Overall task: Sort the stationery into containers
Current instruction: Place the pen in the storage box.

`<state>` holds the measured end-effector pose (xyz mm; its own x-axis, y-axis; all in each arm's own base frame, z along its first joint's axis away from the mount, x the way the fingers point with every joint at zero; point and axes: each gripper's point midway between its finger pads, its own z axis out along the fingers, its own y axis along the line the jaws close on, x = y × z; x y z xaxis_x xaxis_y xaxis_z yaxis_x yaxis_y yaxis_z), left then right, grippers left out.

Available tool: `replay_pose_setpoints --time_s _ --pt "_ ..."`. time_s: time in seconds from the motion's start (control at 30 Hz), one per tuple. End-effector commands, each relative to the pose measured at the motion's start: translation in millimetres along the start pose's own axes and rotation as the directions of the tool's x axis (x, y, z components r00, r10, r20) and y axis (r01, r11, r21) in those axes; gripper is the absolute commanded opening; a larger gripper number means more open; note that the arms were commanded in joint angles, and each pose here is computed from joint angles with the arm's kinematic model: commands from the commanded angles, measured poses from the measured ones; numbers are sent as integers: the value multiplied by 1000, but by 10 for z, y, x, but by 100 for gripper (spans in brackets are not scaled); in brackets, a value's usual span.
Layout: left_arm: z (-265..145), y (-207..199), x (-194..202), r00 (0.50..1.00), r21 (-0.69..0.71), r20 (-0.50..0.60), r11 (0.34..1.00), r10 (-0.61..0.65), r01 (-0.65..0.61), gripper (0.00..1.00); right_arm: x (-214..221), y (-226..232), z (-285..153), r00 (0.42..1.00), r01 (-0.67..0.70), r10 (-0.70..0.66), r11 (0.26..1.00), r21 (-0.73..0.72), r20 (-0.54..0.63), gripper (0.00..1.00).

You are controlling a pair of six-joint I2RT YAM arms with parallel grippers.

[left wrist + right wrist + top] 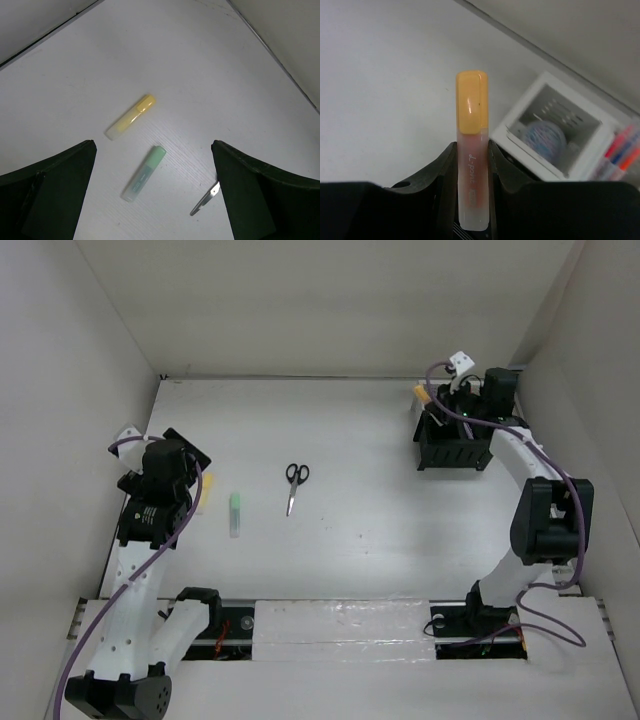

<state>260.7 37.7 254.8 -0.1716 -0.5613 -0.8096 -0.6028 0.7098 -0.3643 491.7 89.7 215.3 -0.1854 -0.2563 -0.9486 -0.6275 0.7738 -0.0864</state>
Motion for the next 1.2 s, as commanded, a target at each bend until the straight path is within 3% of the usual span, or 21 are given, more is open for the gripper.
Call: replay_pose_setpoints --time_s 0.0,0.4,1.17 --pt "-8 -50 -47 1000 32 20 999 1 -2 100 -400 -154 -285 987 105 -104 994 2 123 0" --pt "24 -99 -1 1000 41 4 999 22 -22 100 176 -921 -604 997 -59 46 976 208 68 0" --pt "73 -179 132 997 57 -41 996 64 -62 100 621 -1144 -770 982 -185 187 903 387 34 0"
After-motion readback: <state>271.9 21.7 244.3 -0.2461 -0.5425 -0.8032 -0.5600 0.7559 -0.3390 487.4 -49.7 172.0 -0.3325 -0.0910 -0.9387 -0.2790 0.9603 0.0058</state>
